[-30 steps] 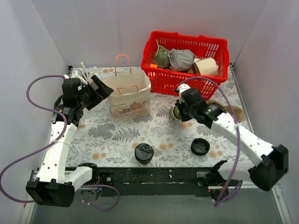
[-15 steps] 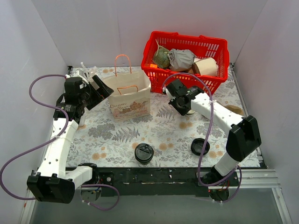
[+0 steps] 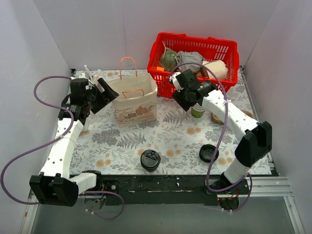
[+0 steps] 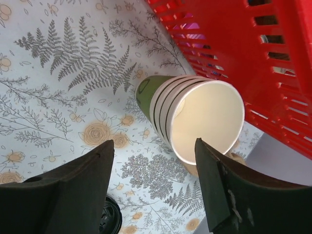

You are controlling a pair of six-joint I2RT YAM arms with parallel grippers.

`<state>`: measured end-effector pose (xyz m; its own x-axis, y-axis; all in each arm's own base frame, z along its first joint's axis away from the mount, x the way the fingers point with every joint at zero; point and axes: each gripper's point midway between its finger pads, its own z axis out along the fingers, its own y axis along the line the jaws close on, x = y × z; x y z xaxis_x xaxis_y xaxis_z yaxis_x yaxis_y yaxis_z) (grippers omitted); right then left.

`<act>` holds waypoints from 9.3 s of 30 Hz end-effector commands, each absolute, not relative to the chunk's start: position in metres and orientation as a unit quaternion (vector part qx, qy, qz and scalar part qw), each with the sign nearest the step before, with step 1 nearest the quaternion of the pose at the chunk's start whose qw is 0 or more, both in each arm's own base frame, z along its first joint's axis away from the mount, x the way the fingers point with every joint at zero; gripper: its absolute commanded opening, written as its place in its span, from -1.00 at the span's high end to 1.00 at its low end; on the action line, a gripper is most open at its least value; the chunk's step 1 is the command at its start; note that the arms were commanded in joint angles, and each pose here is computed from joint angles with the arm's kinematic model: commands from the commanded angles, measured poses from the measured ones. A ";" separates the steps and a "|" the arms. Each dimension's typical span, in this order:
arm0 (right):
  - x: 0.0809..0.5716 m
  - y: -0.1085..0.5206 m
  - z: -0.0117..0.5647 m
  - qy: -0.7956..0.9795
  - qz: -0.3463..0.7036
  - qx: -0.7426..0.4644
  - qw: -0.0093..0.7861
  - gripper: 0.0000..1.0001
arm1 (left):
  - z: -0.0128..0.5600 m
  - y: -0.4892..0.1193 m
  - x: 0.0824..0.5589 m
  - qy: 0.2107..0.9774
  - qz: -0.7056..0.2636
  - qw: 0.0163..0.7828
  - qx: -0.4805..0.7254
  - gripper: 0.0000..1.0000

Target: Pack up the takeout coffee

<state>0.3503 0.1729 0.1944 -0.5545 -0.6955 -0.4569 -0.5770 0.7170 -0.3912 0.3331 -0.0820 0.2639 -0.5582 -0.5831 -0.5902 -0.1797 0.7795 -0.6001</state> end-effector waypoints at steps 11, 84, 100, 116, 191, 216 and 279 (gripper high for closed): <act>0.315 0.256 0.383 0.651 0.170 -0.421 0.608 -0.48 | 0.281 -0.088 0.357 0.857 -0.241 0.426 -0.160 0.41; 0.338 0.362 0.203 0.768 0.108 -0.426 0.466 0.63 | 0.321 -0.164 0.323 0.812 -0.377 0.442 0.052 1.00; 0.305 0.371 0.097 0.794 0.105 -0.514 0.307 0.88 | 0.326 -0.179 0.312 0.798 -0.419 0.429 0.064 1.00; 0.326 0.342 0.069 0.850 -0.003 -0.446 0.280 0.84 | 0.328 -0.185 0.307 0.790 -0.424 0.437 0.076 1.00; 0.192 0.263 0.350 0.633 0.239 -0.421 0.604 -0.61 | 0.346 -0.203 0.278 0.711 -0.381 0.523 0.276 1.00; 0.186 0.270 0.373 0.554 0.254 -0.441 0.660 -0.26 | 0.368 -0.234 0.289 0.625 -0.425 0.524 0.391 1.00; 0.140 0.330 0.202 0.790 0.252 -0.444 0.339 -0.58 | 0.276 -0.108 0.246 0.838 -0.252 0.470 -0.117 -0.96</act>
<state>0.1123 0.3121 0.1902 -0.4097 -0.6008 -0.6864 -0.8960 0.4063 0.1791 0.2539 -0.1031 0.2811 -0.4941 -0.4691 -0.7320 0.0024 0.8412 -0.5407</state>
